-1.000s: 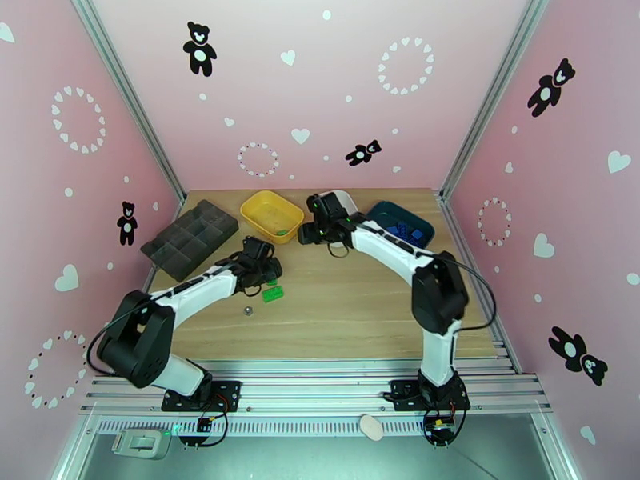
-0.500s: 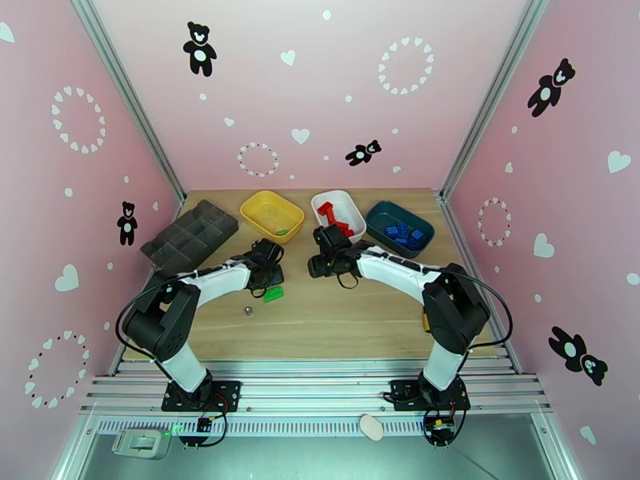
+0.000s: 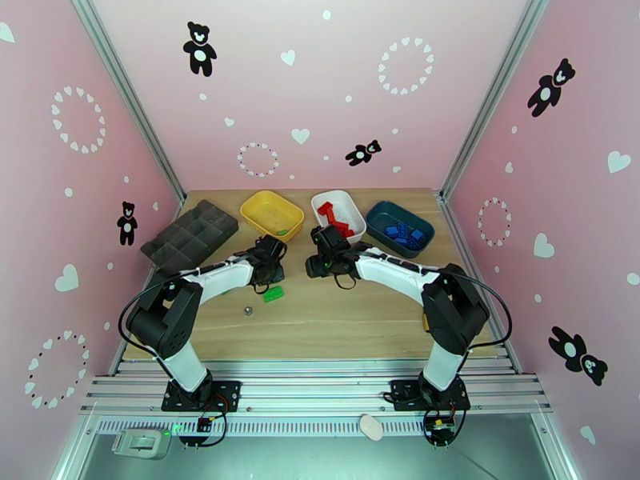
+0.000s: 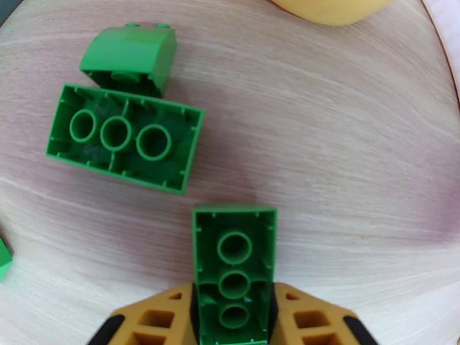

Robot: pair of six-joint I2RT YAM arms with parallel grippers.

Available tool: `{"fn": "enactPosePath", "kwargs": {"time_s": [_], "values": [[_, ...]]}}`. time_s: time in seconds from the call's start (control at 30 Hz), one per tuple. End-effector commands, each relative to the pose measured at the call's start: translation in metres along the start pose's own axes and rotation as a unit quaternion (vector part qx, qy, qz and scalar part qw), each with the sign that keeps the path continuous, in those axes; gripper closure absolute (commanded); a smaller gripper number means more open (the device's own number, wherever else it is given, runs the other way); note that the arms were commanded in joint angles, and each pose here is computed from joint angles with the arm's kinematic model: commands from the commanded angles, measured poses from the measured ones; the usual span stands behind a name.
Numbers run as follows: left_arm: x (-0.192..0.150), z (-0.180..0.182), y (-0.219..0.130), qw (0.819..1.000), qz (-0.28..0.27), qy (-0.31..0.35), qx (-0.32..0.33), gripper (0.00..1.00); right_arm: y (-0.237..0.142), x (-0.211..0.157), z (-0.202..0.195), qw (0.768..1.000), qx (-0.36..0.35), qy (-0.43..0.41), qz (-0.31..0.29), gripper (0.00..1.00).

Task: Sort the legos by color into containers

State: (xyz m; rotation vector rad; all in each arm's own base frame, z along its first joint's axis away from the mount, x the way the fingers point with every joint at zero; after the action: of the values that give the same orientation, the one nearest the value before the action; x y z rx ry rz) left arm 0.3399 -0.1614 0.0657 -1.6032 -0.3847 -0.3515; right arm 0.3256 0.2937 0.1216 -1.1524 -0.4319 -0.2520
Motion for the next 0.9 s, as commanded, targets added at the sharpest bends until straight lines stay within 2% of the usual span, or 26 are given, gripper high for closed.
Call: {"fn": "enactPosePath", "kwargs": {"time_s": [0.0,0.2,0.37,0.6,0.73,0.87], "values": [[0.011,-0.006,-0.013,1.0,-0.012,0.011,-0.008,0.7,-0.007,0.004,0.003,1.0,0.002,-0.004,-0.01,0.49],[0.034,-0.015,-0.05,0.998,-0.051,0.008,-0.043,0.69,-0.015,0.007,0.003,1.0,0.004,-0.005,-0.017,0.5],[0.068,-0.02,-0.079,0.993,-0.091,0.005,-0.069,0.66,-0.023,0.01,0.007,1.0,0.009,-0.006,-0.023,0.5],[0.119,-0.017,-0.083,0.991,-0.109,-0.003,-0.074,0.64,-0.031,0.012,0.008,1.0,0.013,-0.006,-0.027,0.5],[0.118,-0.018,-0.076,0.993,-0.1,0.023,-0.057,0.49,-0.036,0.011,0.005,0.999,0.006,-0.008,-0.032,0.5],[0.091,-0.012,-0.06,0.995,-0.079,0.024,-0.05,0.43,-0.038,0.009,-0.002,0.999,0.001,-0.004,-0.033,0.49]]}}
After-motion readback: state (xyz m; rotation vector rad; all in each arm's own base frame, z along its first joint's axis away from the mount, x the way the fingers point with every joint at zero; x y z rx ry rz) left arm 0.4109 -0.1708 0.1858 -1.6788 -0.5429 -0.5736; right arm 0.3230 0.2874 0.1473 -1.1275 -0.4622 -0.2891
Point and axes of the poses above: each hand's point on the last joint's axis, 136 mm out from that joint toward the fingers, its own y axis out along the fingers, its own z axis along the line the jaws close on, x = y × z, the point moved 3 cm from there along -y, back along the fingers, and after that the axes turned 12 degrees about y, right-handed, at the moved point
